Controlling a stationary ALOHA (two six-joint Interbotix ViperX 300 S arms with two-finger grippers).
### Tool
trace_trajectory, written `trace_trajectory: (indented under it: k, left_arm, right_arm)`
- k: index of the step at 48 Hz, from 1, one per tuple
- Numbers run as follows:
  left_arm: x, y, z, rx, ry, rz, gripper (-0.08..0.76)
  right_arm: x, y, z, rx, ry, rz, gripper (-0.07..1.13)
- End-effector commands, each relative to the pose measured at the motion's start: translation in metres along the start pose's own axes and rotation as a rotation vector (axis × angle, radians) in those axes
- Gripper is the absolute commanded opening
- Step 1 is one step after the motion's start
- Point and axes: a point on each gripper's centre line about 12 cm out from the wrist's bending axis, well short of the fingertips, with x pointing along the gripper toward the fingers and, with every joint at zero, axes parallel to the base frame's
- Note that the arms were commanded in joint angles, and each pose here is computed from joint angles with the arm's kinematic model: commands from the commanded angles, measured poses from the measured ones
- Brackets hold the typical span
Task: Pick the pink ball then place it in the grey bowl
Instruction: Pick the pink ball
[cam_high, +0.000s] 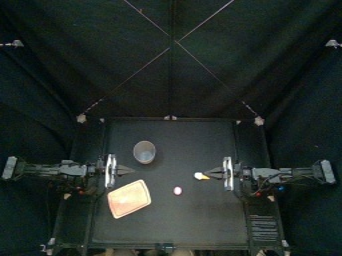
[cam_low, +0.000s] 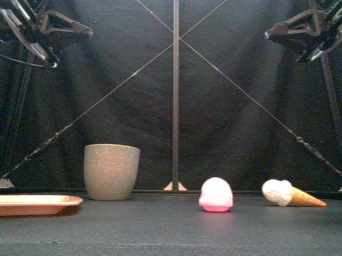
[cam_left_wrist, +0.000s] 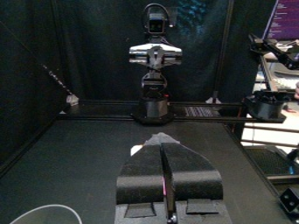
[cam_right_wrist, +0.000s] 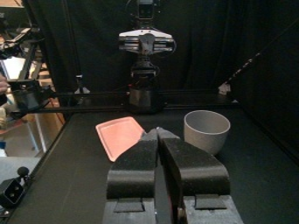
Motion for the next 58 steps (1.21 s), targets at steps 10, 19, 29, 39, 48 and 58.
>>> trace_trajectory:
  k: [10,19,29,39,48,58]
  left_arm:
    - [0.001,0.003,-0.003,-0.036,0.000,0.018,0.059]
    - [0.001,0.003,-0.003,-0.036,0.000,0.021,0.059]
    - [0.001,0.004,-0.004,-0.040,0.000,0.027,0.059]
    - [0.000,0.004,-0.005,-0.042,0.003,0.027,0.059]
    - [0.000,0.004,-0.007,-0.040,0.007,0.027,0.059]
    - [-0.001,0.004,-0.010,-0.046,0.016,0.028,0.059]
  right_arm:
    - [0.039,0.002,-0.034,0.003,0.173,0.006,0.21]
    - [0.065,0.006,-0.060,0.014,0.261,0.020,0.58]
    - [0.100,0.013,-0.090,0.078,0.351,0.011,0.90]
    - [0.134,0.025,-0.134,0.054,0.501,0.041,0.90]
    - [0.152,0.027,-0.175,0.036,0.649,0.045,0.90]
    - [0.158,0.028,-0.197,0.027,0.771,0.046,0.90]
